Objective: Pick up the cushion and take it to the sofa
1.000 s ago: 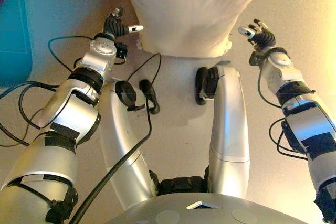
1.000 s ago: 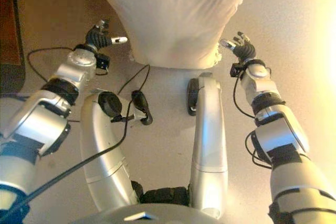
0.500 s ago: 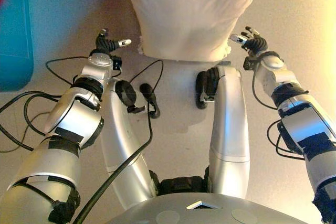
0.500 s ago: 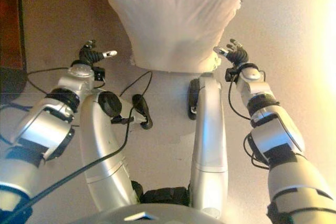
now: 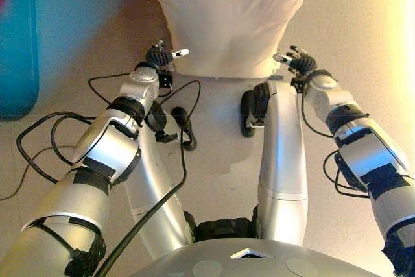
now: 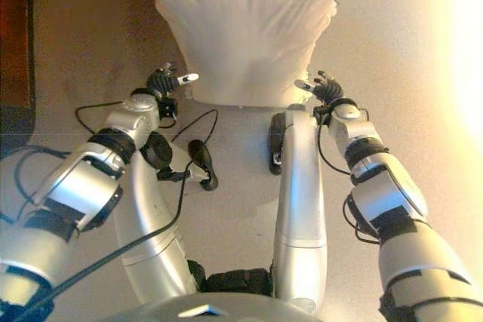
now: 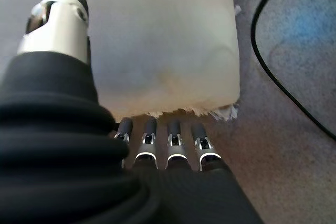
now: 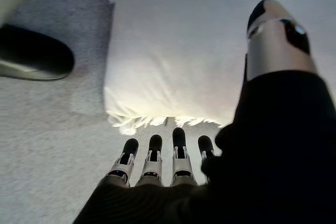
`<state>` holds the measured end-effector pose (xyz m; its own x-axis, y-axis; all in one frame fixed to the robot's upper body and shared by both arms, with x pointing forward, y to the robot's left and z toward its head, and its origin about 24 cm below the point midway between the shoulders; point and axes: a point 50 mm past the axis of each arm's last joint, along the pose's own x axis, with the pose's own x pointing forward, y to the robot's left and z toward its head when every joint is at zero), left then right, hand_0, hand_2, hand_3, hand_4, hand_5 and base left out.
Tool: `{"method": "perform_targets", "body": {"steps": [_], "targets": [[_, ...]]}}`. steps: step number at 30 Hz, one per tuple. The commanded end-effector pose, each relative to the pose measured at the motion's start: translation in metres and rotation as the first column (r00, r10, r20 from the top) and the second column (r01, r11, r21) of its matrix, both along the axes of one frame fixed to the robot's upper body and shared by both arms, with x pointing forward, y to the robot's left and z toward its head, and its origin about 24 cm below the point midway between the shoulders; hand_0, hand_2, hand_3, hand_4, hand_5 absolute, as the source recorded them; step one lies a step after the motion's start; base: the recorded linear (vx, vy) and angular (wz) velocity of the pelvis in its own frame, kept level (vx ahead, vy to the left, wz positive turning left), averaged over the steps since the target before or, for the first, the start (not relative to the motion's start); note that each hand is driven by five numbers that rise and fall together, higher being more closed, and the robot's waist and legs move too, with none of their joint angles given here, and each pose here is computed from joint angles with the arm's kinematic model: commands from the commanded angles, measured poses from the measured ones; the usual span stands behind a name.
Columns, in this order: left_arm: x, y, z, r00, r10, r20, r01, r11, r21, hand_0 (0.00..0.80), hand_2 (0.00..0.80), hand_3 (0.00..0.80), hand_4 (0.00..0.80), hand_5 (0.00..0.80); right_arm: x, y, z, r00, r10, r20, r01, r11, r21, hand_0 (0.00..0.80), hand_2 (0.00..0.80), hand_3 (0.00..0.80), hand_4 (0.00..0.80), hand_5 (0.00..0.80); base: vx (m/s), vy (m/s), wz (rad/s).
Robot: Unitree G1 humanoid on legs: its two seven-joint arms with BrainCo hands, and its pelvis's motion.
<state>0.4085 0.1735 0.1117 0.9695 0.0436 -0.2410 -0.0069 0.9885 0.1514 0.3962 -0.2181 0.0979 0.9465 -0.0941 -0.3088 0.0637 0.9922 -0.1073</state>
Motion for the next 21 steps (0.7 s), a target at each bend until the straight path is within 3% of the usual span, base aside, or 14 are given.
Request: {"method": "perform_targets", "body": {"steps": [1, 12, 15, 18, 21], "targets": [[-0.003, -0.018, -0.009, 0.998, -0.06, 0.002, 0.06, 0.998, -0.005, 0.0, 0.0, 0.0, 0.0, 0.0, 0.007, 0.039, 0.004, 0.998, 0.057, 0.021, -0.059, 0.996, 0.067, 0.0, 0.0, 0.0, 0.0, 0.0, 0.052, 0.016, -0.22], [-0.001, -0.028, 0.002, 0.995, -0.06, 0.081, 0.051, 0.993, 0.104, 0.0, 0.0, 0.0, 0.0, 0.0, 0.009, 0.058, 0.008, 0.994, 0.076, 0.075, -0.08, 0.996, 0.04, 0.0, 0.0, 0.0, 0.0, 0.0, 0.026, -0.001, 0.07], [-0.003, -0.019, 0.001, 0.996, -0.035, 0.077, 0.028, 0.995, 0.092, 0.0, 0.0, 0.0, 0.0, 0.0, 0.007, 0.063, 0.003, 0.995, 0.082, 0.052, -0.081, 0.997, -0.017, 0.0, 0.0, 0.0, 0.0, 0.0, 0.051, 0.011, 0.01], [-0.004, -0.012, -0.001, 0.996, -0.016, 0.083, 0.016, 1.0, 0.003, 0.0, 0.0, 0.0, 0.0, 0.0, 0.006, 0.063, 0.002, 0.994, 0.096, 0.05, -0.097, 0.995, 0.033, 0.0, 0.0, 0.0, 0.0, 0.0, 0.058, 0.039, -0.02], [-0.002, -0.013, 0.012, 0.984, -0.07, 0.164, 0.075, 0.997, -0.026, 0.0, 0.0, 0.0, 0.0, 0.0, 0.009, 0.07, 0.019, 0.973, 0.166, 0.159, -0.172, 0.985, 0.019, 0.0, 0.0, 0.0, 0.0, 0.0, -0.04, 0.013, -0.07]]}}
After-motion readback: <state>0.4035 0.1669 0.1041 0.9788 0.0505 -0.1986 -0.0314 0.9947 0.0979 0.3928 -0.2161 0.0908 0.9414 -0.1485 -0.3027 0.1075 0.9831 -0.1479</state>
